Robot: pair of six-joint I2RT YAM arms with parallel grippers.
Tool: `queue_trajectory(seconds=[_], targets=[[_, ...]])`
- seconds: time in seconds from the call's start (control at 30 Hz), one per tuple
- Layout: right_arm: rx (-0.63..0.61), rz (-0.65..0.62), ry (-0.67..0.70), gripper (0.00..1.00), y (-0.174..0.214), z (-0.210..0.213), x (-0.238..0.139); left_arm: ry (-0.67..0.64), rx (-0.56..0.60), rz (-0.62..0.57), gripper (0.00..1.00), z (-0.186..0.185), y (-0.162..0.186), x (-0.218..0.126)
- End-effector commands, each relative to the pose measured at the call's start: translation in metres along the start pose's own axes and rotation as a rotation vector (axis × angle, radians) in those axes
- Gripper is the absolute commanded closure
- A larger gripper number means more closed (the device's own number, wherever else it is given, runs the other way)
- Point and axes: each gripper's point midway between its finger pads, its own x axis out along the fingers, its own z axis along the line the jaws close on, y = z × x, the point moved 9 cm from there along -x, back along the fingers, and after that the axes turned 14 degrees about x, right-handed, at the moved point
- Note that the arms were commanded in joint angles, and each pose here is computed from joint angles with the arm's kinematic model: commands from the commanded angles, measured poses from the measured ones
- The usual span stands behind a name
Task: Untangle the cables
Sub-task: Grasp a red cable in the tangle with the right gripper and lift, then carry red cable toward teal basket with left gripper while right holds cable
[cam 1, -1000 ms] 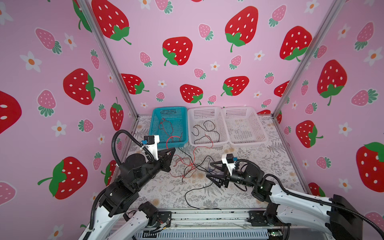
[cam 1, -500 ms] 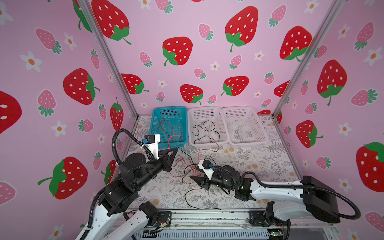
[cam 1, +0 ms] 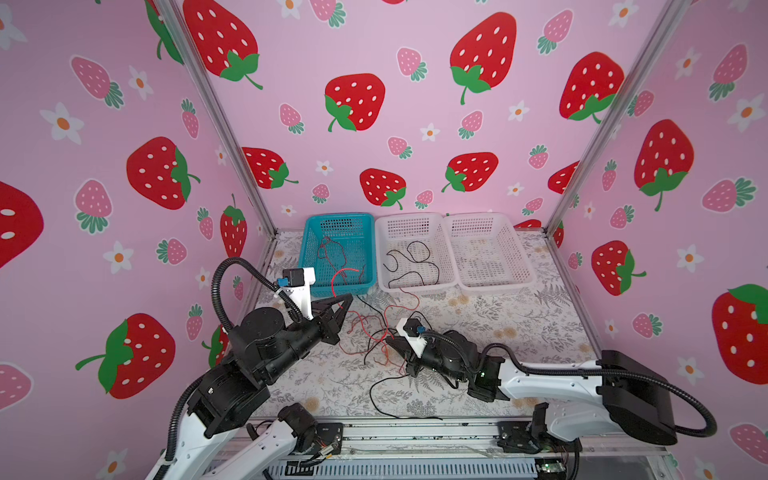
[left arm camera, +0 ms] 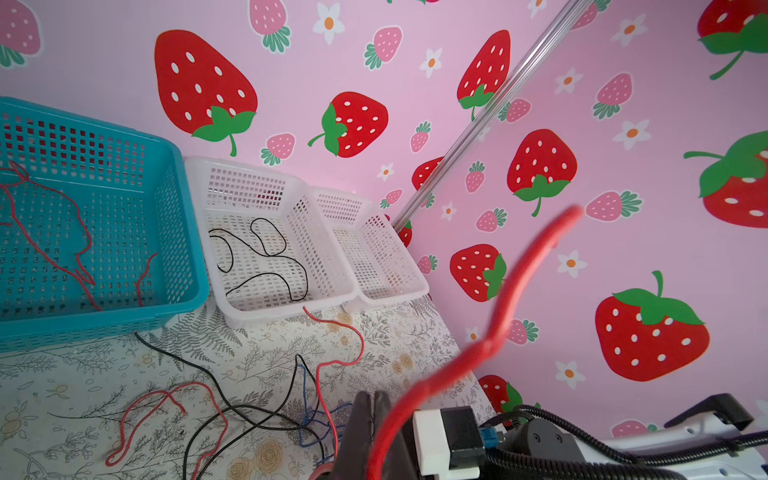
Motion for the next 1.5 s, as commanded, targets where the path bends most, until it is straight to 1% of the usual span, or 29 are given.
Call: queue_trajectory(seconds=[0.0,0.1,0.27,0.37,0.43,0.53,0.63,0.77,0.87,0.93,1.03,1.13,1.23,1.37,1.47], targets=[[-0.011,-0.028,-0.030,0.99,-0.011,0.007,-0.003,-0.018,0.018,-0.047,1.00,-0.001,-0.009,-0.012],[-0.015,-0.034,-0.013,1.00,-0.013,0.006,-0.006,-0.021,0.025,-0.041,1.00,0.001,-0.006,-0.013],[-0.040,-0.049,0.113,1.00,-0.018,-0.005,-0.018,-0.024,0.086,0.022,1.00,0.001,0.000,-0.021],[-0.041,-0.022,0.195,1.00,-0.016,-0.018,-0.020,0.053,0.113,0.045,1.00,-0.005,0.003,-0.029],[-0.015,-0.009,0.241,1.00,-0.017,-0.029,-0.021,0.104,0.130,0.066,1.00,-0.009,0.003,-0.036],[0.029,-0.006,0.286,1.00,-0.019,-0.044,-0.027,0.105,0.178,0.134,1.00,-0.011,0.002,-0.050],[0.059,-0.009,0.325,1.00,-0.022,-0.056,-0.035,0.122,0.220,0.231,1.00,-0.012,0.009,-0.062],[0.092,-0.015,0.354,1.00,-0.024,-0.069,-0.045,0.196,0.228,0.330,1.00,-0.015,0.021,-0.075],[0.103,-0.020,0.369,1.00,-0.023,-0.075,-0.050,0.260,0.226,0.358,1.00,-0.018,0.027,-0.086],[0.113,-0.015,0.391,1.00,-0.022,-0.080,-0.053,0.277,0.232,0.362,1.00,-0.020,0.026,-0.095],[0.141,0.002,0.439,1.00,-0.019,-0.094,-0.058,0.273,0.251,0.343,1.00,-0.021,0.020,-0.112],[0.168,0.005,0.431,1.00,-0.017,-0.101,-0.062,0.257,0.270,0.353,1.00,-0.021,0.015,-0.124],[0.169,-0.023,0.433,1.00,-0.021,-0.102,-0.067,0.263,0.273,0.389,1.00,-0.021,0.016,-0.125],[0.163,-0.060,0.407,1.00,-0.025,-0.099,-0.074,0.167,0.289,0.408,1.00,-0.013,0.015,-0.119],[0.154,-0.110,0.379,1.00,-0.028,-0.095,-0.082,0.107,0.317,0.368,1.00,-0.010,0.007,-0.113]])
